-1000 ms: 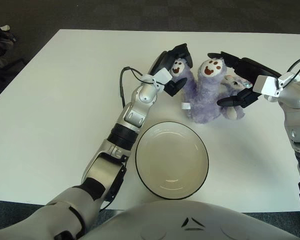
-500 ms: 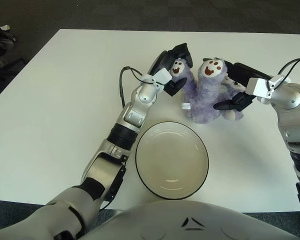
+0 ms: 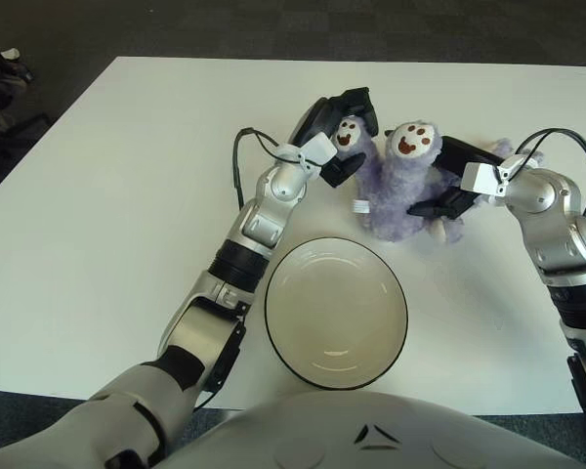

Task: Put the doll into the plate.

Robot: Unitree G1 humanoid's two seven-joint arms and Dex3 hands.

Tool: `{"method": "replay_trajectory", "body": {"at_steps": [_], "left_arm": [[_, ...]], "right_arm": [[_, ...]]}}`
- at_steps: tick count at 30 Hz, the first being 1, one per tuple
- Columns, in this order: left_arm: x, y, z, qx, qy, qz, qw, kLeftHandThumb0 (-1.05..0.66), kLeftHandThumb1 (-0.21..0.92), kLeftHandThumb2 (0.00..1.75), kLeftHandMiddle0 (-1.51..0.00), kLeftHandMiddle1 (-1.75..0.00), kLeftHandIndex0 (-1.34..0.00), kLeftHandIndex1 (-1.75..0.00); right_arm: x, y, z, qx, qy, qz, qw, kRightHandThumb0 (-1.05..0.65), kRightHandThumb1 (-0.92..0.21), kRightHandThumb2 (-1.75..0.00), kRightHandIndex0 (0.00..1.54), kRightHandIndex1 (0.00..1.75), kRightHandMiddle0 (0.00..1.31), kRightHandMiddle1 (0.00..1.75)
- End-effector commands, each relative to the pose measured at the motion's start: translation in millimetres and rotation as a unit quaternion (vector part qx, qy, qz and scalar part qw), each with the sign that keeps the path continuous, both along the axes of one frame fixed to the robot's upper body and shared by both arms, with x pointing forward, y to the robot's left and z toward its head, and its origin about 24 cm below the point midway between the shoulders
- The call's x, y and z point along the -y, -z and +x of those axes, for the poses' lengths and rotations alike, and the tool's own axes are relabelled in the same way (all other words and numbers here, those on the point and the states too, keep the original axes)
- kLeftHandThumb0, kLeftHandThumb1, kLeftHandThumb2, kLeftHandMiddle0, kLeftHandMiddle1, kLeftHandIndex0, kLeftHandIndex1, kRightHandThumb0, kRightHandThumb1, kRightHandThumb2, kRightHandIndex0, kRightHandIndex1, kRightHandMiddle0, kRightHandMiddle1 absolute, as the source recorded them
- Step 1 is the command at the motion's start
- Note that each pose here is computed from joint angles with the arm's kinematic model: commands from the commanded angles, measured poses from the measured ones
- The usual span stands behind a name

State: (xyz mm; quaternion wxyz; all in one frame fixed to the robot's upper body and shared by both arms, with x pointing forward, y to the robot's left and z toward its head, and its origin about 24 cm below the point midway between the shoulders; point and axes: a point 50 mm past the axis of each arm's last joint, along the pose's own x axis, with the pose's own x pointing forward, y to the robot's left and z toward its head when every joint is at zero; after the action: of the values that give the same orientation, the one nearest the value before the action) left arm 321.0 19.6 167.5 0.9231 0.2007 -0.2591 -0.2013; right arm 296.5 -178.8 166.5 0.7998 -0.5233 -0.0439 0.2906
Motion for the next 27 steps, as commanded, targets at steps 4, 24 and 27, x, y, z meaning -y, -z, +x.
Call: {"method": "replay_trajectory", "body": {"at_steps": [4,24,27], "left_arm": [[2.4,-6.6,-0.1,0.005,-0.001,-0.005,1.0,0.0,-0.09,1.75,-0.91,-1.75,-0.72,-1.68],[4.5,-12.0,-2.4,0.011,-0.007,-0.012,1.0,0.0,-0.06,1.75,-0.89,-1.74,-0.67,-1.75],[4.3,-12.4,-2.4,0.012,-0.007,-0.01,1.0,0.0,-0.06,1.75,-0.89,-1.74,-0.67,-1.75]], "right_arm": [[-2.2,10.3,3.1,-0.007,-0.008,-0.004,1.0,-0.82,-0.34,-0.8,0.01,0.53,0.0,0.72],[0.4,21.7,9.8,-0.021,-0.071,-0.038,0.997,-0.82,-0.38,-0.78,0.0,0.22,0.0,0.47],[0.5,21.0,10.0,-0.036,-0.077,-0.053,0.995,-0.8,-0.38,-0.79,0.0,0.15,0.0,0.4]]}}
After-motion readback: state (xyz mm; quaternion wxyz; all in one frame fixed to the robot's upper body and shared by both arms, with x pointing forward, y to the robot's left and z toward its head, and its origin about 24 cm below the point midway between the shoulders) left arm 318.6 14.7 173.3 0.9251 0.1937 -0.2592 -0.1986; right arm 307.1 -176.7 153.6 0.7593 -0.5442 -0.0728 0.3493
